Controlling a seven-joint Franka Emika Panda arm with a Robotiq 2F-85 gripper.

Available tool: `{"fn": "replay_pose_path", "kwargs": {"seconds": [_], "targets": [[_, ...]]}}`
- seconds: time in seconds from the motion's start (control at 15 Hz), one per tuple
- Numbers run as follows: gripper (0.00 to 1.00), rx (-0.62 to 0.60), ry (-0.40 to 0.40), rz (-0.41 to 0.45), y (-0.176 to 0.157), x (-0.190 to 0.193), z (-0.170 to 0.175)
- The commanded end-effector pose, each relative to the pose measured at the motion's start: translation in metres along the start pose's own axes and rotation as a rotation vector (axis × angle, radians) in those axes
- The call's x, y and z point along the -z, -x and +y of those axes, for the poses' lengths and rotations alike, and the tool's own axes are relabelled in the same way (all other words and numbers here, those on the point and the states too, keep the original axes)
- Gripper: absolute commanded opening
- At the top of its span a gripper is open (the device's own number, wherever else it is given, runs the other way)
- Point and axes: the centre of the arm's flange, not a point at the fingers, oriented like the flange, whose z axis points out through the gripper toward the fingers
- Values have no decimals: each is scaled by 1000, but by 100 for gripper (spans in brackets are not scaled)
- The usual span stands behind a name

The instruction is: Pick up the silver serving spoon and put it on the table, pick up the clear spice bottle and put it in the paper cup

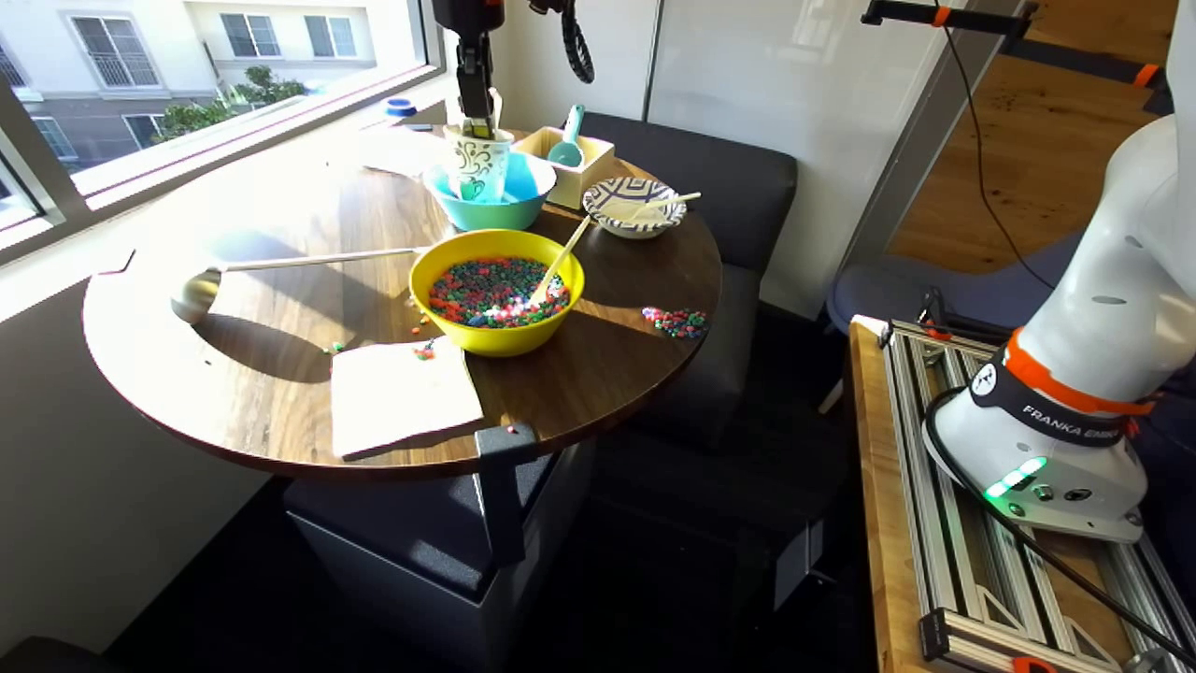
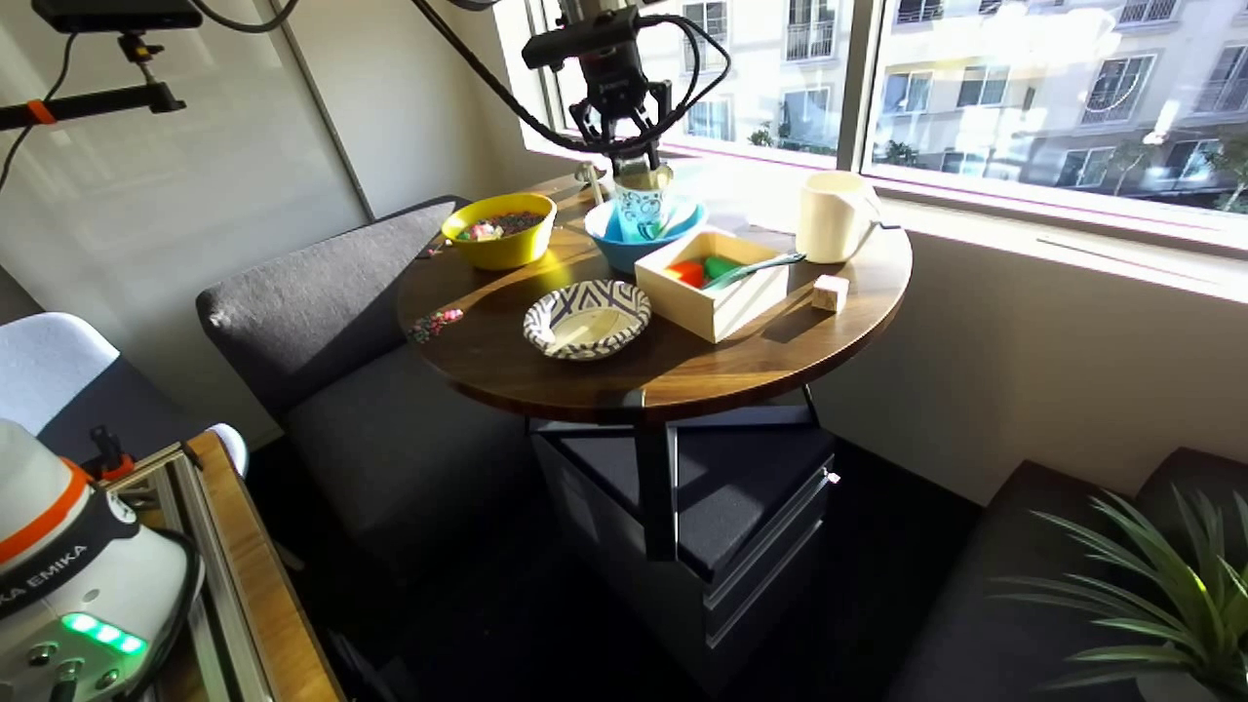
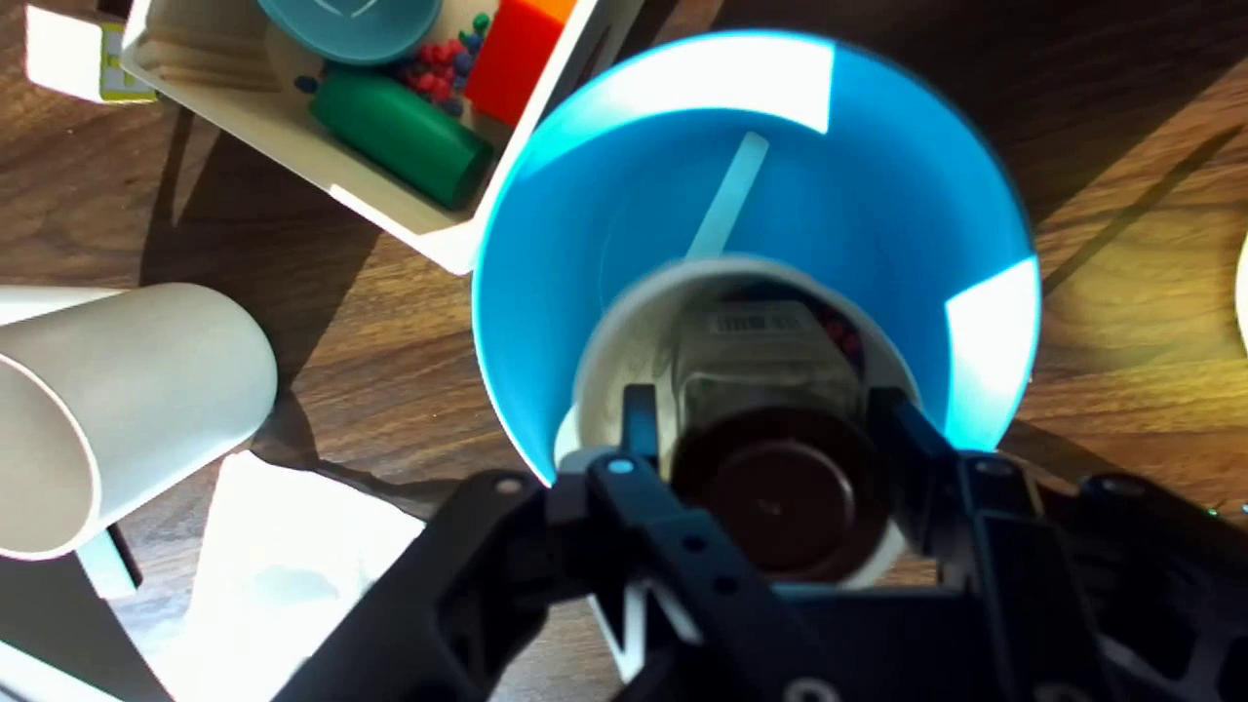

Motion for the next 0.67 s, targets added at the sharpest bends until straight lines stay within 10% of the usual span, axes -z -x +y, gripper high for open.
{"fn": "replay_pose_path", "kwargs": {"seconds": [0.0,0.6], "targets": [[88,-65,-46,21,1,5,4],[100,-100,-37,204,14,97,10]]}}
